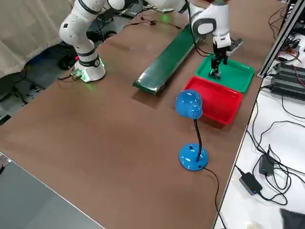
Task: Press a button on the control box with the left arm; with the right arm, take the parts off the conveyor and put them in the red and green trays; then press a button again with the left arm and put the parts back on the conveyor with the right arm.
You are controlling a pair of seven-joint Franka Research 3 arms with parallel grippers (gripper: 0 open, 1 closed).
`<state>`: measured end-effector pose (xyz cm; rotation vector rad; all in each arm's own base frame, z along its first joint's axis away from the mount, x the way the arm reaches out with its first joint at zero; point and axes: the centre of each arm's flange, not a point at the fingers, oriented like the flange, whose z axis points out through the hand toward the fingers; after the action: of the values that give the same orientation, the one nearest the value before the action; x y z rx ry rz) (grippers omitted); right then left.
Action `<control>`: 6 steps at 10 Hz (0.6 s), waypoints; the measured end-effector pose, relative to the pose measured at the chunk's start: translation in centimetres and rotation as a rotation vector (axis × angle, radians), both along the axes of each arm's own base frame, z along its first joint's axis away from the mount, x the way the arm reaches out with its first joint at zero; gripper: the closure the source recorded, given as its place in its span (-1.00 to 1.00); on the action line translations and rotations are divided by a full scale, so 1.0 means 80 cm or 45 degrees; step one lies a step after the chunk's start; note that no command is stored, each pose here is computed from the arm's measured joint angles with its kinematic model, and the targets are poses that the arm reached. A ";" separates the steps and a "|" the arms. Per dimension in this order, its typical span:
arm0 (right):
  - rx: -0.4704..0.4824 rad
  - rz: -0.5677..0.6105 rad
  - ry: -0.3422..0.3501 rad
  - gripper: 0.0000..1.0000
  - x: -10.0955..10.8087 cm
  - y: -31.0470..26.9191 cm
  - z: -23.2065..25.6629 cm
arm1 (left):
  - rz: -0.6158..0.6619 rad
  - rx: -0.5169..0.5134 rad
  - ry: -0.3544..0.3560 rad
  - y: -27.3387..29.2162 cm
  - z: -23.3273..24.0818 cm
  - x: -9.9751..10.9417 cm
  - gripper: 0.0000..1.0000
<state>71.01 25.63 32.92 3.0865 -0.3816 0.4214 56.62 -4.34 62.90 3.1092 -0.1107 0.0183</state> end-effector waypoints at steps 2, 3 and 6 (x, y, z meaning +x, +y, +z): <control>-0.041 -0.006 0.017 -0.99 0.003 -0.067 0.090 | -0.001 0.000 0.000 0.000 0.000 0.000 -1.00; -0.049 -0.020 0.011 -0.99 -0.002 -0.096 0.141 | -0.001 0.000 0.000 -0.001 0.000 0.000 -1.00; -0.068 -0.024 0.097 -0.99 -0.045 -0.141 0.246 | -0.001 0.000 -0.001 0.000 0.000 0.000 -1.00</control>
<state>67.43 14.38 52.57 3.0333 -0.3908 0.3072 56.62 -4.36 62.94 3.1091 -0.1115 0.0191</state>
